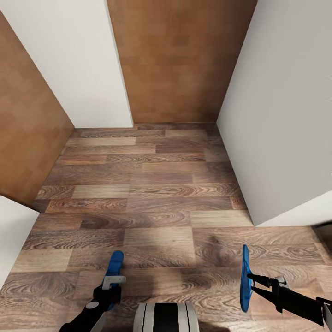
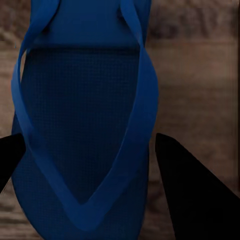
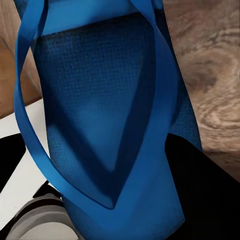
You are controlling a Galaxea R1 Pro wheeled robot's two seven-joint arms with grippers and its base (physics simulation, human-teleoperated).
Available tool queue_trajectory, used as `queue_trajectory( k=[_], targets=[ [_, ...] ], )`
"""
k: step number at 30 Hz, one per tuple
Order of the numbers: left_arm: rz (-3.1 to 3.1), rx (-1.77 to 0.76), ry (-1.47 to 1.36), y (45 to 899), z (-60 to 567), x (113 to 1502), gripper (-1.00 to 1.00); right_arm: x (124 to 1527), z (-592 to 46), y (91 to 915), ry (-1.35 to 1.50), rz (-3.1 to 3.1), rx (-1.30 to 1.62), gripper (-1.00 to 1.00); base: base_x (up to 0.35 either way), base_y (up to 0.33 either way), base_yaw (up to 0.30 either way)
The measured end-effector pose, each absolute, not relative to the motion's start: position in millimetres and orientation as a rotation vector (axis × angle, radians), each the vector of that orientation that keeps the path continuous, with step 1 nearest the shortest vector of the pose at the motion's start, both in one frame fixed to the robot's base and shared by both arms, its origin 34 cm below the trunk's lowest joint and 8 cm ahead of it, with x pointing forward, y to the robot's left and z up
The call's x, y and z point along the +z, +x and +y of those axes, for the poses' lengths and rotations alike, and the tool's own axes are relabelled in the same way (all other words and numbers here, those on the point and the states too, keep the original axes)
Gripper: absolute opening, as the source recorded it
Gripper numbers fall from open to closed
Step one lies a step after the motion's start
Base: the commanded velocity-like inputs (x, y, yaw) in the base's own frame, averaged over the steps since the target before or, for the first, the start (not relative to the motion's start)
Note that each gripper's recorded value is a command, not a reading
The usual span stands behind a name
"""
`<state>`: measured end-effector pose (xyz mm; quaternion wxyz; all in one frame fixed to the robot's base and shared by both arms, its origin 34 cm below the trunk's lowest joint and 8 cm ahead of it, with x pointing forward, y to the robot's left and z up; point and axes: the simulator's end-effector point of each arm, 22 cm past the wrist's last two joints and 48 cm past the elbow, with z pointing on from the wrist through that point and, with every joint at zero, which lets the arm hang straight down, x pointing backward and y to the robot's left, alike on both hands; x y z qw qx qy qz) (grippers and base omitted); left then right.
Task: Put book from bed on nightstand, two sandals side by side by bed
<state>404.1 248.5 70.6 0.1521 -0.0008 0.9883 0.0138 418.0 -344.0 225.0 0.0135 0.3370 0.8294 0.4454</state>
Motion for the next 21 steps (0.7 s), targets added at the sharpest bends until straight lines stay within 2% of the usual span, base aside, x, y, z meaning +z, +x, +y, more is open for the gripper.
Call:
queue_trajectory(
  k=[21],
  targets=[
    [2.755,0.036,-0.009,438.5,248.5,101.5,-1.0,257.0,-343.8,440.3,0.966,2.522,1.4,-1.0,0.0,0.0,0.0]
  ],
)
